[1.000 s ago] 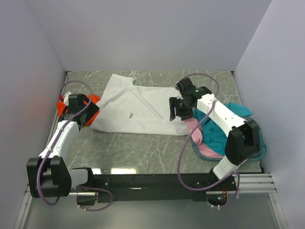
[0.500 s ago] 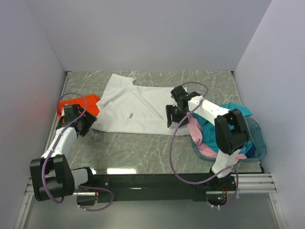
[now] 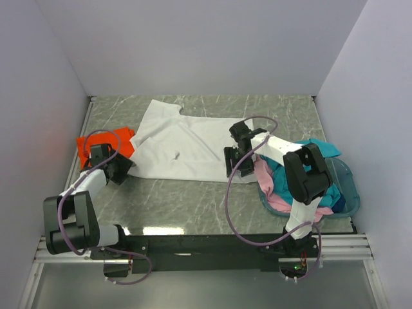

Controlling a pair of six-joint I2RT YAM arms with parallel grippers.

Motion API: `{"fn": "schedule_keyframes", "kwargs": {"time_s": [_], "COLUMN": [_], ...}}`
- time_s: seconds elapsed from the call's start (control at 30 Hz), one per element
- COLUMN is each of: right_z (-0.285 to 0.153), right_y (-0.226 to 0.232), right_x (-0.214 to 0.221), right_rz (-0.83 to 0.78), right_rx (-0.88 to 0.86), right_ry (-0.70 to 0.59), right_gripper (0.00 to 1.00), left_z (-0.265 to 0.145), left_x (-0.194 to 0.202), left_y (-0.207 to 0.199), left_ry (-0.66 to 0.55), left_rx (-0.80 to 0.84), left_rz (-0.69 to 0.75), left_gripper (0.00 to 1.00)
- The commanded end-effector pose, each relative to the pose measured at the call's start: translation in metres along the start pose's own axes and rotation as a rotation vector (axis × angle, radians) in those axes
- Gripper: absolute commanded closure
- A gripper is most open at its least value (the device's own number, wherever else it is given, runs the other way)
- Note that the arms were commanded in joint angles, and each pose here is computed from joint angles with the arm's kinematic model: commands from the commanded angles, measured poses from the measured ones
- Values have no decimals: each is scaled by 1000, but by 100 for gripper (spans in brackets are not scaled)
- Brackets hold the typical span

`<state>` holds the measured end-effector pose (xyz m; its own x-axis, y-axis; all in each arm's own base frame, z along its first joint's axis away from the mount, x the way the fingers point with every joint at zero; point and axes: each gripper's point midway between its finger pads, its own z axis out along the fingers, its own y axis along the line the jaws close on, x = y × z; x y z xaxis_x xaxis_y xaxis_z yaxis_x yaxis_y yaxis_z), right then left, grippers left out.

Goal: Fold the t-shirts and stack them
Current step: Fold the tshirt

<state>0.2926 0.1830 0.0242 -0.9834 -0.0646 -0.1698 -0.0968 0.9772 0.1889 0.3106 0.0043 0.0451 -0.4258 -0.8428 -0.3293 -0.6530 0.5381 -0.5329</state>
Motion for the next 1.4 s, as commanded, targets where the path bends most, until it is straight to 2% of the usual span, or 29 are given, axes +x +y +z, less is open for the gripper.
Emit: {"fn": "schedule_keyframes", "kwargs": {"time_s": [0.0, 0.2, 0.37, 0.47, 0.63, 0.83, 1.1, 1.37], "right_z": [4, 4, 3, 2, 0, -1, -10, -19], "right_y": [-4, -11, -13, -12, -9, -6, 0, 0], "right_x": [2, 24, 41, 50, 58, 67, 82, 91], "right_rz": [-2, 8, 8, 4, 9, 17, 21, 13], "right_rx": [21, 34, 38, 41, 40, 47, 36, 43], "right_ry": [-4, 40, 67, 78, 79, 93, 97, 96], "right_gripper": [31, 31, 32, 32, 32, 32, 32, 31], "left_z": [6, 14, 25, 31, 36, 22, -15, -26], "left_x": [-5, -14, -16, -19, -24, -28, -40, -27], "left_y": [-10, 2, 14, 20, 28, 43, 75, 83], "left_ry": [-11, -37, -39, -45, -52, -70, -192, -186], "left_rx": [46, -26, -74, -97, -135, -176, -241, -246], "left_rz": [-12, 8, -4, -13, -18, -45, -128, -182], "left_gripper": [39, 56, 64, 73, 99, 99, 100, 100]}}
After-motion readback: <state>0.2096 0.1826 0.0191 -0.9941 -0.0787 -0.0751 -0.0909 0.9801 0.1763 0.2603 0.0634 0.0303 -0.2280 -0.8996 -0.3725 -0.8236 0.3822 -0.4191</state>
